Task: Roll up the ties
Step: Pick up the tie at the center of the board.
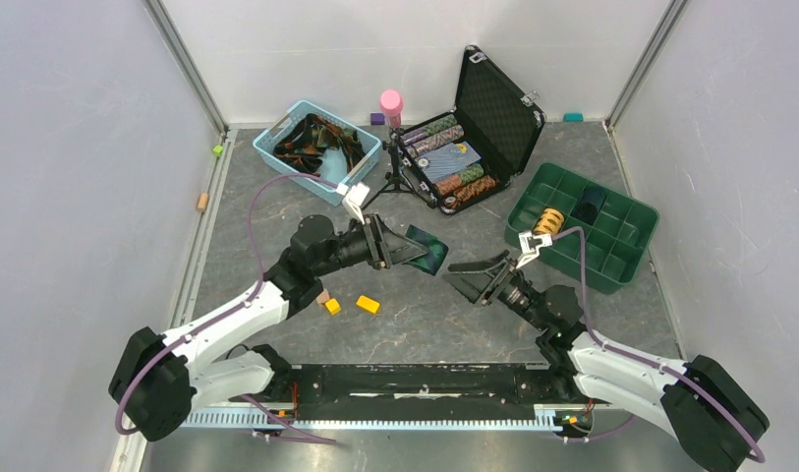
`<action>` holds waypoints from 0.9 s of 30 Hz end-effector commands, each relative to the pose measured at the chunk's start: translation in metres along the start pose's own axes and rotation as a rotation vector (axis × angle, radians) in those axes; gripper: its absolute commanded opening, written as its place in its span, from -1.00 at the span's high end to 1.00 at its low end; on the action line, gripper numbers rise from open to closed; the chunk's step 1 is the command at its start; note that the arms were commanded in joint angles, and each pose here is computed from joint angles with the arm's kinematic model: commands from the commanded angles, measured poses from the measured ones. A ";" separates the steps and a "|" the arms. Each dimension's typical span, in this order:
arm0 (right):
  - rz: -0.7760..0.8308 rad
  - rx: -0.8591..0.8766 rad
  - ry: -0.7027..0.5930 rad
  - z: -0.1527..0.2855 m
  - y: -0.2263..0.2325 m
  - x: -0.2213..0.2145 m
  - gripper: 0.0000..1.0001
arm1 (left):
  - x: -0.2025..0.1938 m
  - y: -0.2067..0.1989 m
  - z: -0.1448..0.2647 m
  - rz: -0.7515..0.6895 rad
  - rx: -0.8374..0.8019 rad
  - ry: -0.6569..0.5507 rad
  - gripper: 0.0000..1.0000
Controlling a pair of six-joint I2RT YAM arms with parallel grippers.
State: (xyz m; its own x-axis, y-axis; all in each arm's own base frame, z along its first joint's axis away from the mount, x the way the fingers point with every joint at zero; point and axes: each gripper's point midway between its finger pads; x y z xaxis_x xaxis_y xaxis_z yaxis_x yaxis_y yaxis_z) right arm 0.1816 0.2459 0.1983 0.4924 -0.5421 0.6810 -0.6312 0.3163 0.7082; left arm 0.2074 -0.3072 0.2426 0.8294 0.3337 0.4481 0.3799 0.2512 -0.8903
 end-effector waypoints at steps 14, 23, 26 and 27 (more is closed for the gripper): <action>0.081 0.321 -0.155 -0.024 0.089 0.067 -0.97 | 0.045 -0.103 0.018 0.009 -0.228 -0.109 -0.13; 0.083 0.361 -0.169 -0.031 0.098 0.075 -0.97 | 0.048 -0.118 0.021 0.029 -0.278 -0.106 -0.13; 0.071 0.395 -0.178 -0.031 0.104 0.078 -0.97 | 0.047 -0.118 0.021 0.036 -0.282 -0.104 -0.13; 0.063 0.398 -0.177 -0.031 0.105 0.078 -0.97 | 0.047 -0.119 0.021 0.039 -0.287 -0.105 -0.13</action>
State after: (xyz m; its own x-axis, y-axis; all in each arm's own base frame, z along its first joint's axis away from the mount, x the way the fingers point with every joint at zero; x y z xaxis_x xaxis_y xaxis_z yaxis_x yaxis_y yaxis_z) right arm 0.1820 0.2639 0.2956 0.3969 -0.6212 0.6757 -0.8012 0.1248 0.5852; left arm 0.2023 -0.3052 0.3296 0.8131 0.4216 0.4015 0.4073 0.0808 -0.9097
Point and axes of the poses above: each gripper's point midway between its finger pads, its own z axis back along the fingers, its own y axis along the line the jaws close on, x = y × z, and after that the axes turned 8 degrees about z, right-handed
